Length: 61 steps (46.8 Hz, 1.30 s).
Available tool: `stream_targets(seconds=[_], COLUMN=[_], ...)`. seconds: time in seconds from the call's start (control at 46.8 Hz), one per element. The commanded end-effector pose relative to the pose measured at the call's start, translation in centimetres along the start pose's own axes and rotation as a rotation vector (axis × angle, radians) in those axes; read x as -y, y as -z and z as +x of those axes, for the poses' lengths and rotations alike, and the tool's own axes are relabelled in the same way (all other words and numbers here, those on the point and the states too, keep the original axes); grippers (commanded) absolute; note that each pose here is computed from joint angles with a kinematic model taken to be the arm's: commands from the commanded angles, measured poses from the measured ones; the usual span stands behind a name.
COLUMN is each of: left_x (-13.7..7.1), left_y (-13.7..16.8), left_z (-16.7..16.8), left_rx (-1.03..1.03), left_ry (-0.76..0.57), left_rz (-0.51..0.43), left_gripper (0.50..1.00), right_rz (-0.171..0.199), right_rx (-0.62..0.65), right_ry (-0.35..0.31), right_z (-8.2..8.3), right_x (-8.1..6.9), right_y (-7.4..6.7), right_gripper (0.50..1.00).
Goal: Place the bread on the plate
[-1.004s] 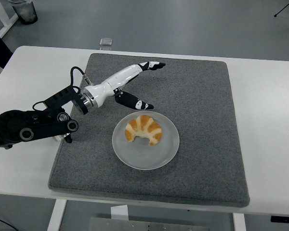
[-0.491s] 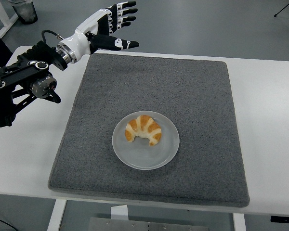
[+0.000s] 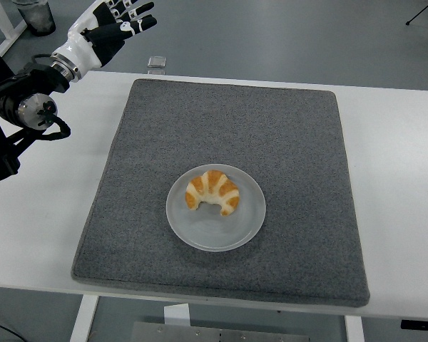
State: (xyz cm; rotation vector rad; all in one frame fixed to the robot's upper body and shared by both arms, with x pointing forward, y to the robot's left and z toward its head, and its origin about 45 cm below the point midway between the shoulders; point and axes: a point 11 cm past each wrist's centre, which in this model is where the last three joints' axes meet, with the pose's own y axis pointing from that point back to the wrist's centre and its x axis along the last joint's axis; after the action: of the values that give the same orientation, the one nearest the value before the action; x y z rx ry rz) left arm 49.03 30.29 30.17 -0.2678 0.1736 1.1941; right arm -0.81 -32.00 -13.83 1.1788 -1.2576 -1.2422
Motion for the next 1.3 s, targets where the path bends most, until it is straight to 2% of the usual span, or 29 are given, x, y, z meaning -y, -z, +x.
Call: stream_targets(seconds=[0.0,0.385,0.662,0.983,1.282], left_x=[-0.3,-1.7,-2.5,-3.2,-2.9], left_y=[1.4,5.3,8.2,9.0,8.3], left_z=[0.6,1.5,2.2,2.2,2.1], left_rx=[-0.048,-0.207,-0.215,-0.233,-0.237], left_ry=[-0.019,-0.057,-0.083,-0.072,-0.062], left_rz=[0.013,0.028,0.068,0.076,0.044], left_gripper=[0.996,0.996,0.996,0.996,0.996], right_rz=[0.001,0.000,0.001,0.000,0.001], right_rx=[0.000,0.000,0.000,0.000,0.000], right_ry=[0.003,0.003,0.004,0.004,0.004], right_z=[0.0,0.0,-0.1,-0.1,-0.1], right_x=[0.0,0.0,0.0,0.0,0.0], right_y=[0.0,0.0,0.0,0.0,0.0], right_gripper=[0.952,0.952,0.952,0.952,0.952])
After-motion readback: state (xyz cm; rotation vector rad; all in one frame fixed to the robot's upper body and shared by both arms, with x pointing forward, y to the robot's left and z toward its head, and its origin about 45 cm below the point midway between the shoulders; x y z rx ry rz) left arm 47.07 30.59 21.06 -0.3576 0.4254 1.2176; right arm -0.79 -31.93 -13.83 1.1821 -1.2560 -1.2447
